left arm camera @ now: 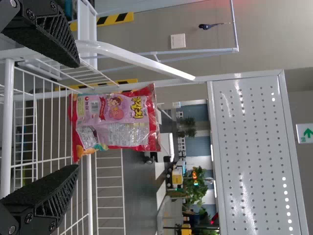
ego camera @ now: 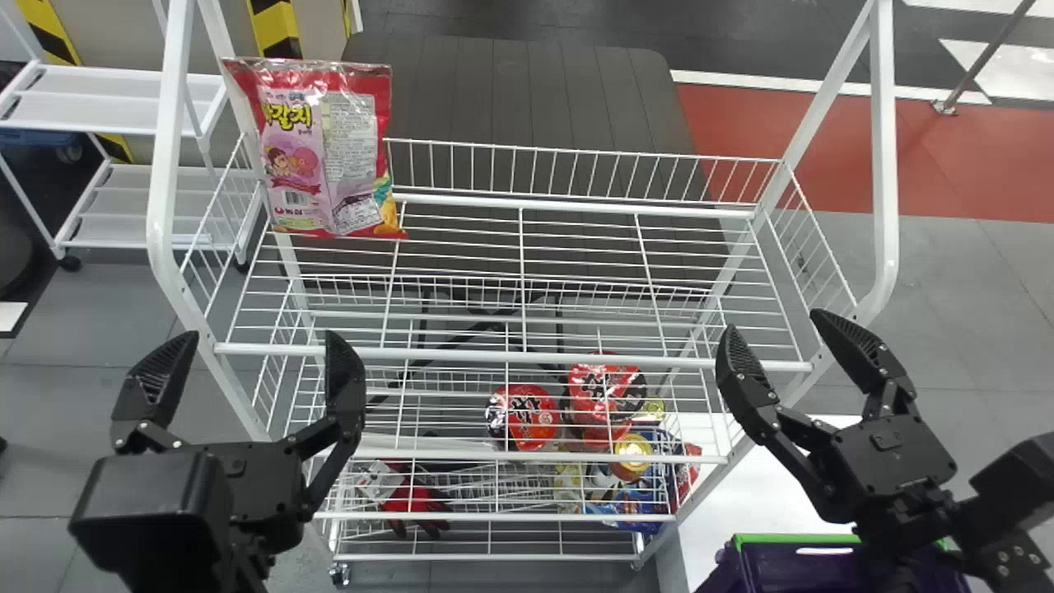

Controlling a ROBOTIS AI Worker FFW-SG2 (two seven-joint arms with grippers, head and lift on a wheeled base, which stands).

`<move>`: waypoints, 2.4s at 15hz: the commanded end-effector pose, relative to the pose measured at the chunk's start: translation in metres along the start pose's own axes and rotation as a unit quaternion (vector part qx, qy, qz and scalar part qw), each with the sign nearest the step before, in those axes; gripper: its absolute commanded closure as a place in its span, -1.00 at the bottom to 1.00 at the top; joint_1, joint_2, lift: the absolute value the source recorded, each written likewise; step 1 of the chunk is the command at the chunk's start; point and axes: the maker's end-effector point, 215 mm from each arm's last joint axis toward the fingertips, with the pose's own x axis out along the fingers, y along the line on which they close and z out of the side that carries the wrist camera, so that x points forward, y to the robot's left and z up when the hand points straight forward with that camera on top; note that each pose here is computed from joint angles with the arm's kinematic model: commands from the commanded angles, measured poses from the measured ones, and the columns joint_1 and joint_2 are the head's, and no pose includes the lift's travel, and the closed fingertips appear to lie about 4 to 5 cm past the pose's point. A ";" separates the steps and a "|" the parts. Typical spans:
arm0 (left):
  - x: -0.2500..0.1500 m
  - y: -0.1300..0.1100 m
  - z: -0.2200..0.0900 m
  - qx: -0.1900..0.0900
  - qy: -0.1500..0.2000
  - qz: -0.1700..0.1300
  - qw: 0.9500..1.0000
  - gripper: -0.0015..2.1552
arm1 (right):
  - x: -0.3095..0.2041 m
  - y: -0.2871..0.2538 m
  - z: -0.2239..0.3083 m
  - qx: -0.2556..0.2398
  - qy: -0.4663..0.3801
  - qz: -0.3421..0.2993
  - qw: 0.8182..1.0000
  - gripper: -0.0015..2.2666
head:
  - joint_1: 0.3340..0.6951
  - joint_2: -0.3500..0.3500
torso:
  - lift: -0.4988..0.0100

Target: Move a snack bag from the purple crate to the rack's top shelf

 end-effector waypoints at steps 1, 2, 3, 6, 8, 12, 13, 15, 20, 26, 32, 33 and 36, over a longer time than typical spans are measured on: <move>-0.001 -0.001 -0.001 0.001 0.001 -0.001 1.000 -0.93 | 0.000 0.001 0.000 -0.001 0.000 0.002 1.000 -0.83 | 1.00 -0.30 | 0.96; -0.001 -0.001 -0.001 0.001 0.002 -0.001 1.000 -0.93 | 0.000 0.001 0.001 -0.001 -0.001 0.004 1.000 -0.83 | 1.00 -0.30 | 0.96; -0.001 -0.001 -0.001 0.002 0.001 -0.001 1.000 -0.93 | 0.000 0.002 0.001 -0.001 -0.001 0.004 1.000 -0.83 | 1.00 -0.30 | 0.96; -0.001 -0.001 0.000 0.001 0.000 -0.001 1.000 -0.93 | 0.000 0.002 0.002 -0.001 -0.003 0.004 1.000 -0.83 | 1.00 -0.30 | 0.96; -0.001 0.000 0.000 0.002 0.000 0.000 1.000 -0.93 | 0.000 0.002 0.004 -0.002 -0.007 0.005 1.000 -0.83 | 1.00 -0.30 | 0.96; -0.001 0.000 0.000 0.002 0.000 0.000 1.000 -0.93 | 0.000 0.003 0.003 -0.001 -0.007 0.005 1.000 -0.83 | 1.00 -0.30 | 0.96; -0.001 0.000 0.000 0.002 0.000 0.000 1.000 -0.93 | 0.000 0.003 0.003 -0.001 -0.007 0.005 1.000 -0.83 | 1.00 -0.29 | 0.96; -0.002 -0.001 0.001 0.001 0.000 -0.001 1.000 -0.93 | 0.000 0.002 0.004 -0.002 -0.007 0.005 1.000 -0.83 | 1.00 -0.29 | 0.96; -0.002 -0.001 0.003 0.001 -0.002 -0.001 1.000 -0.93 | -0.001 0.005 0.005 -0.003 -0.008 0.011 1.000 -0.83 | 1.00 -0.29 | 0.96; -0.001 -0.001 0.003 0.002 -0.001 -0.001 1.000 -0.93 | 0.005 0.012 -0.003 -0.006 0.021 0.029 0.999 -0.82 | 1.00 -0.25 | 0.96; -0.001 -0.001 0.003 0.003 -0.001 -0.001 1.000 -0.93 | 0.005 0.009 0.002 -0.013 0.017 0.028 0.999 -0.81 | 1.00 -0.26 | 0.91; -0.001 -0.001 0.002 0.004 0.000 -0.001 1.000 -0.93 | 0.005 0.009 0.004 -0.018 0.012 0.030 0.999 -0.81 | 1.00 -0.26 | 0.89; -0.001 -0.002 0.001 0.003 0.001 -0.002 1.000 -0.93 | 0.004 0.010 0.003 -0.022 0.011 0.031 0.999 -0.81 | 1.00 -0.26 | 0.84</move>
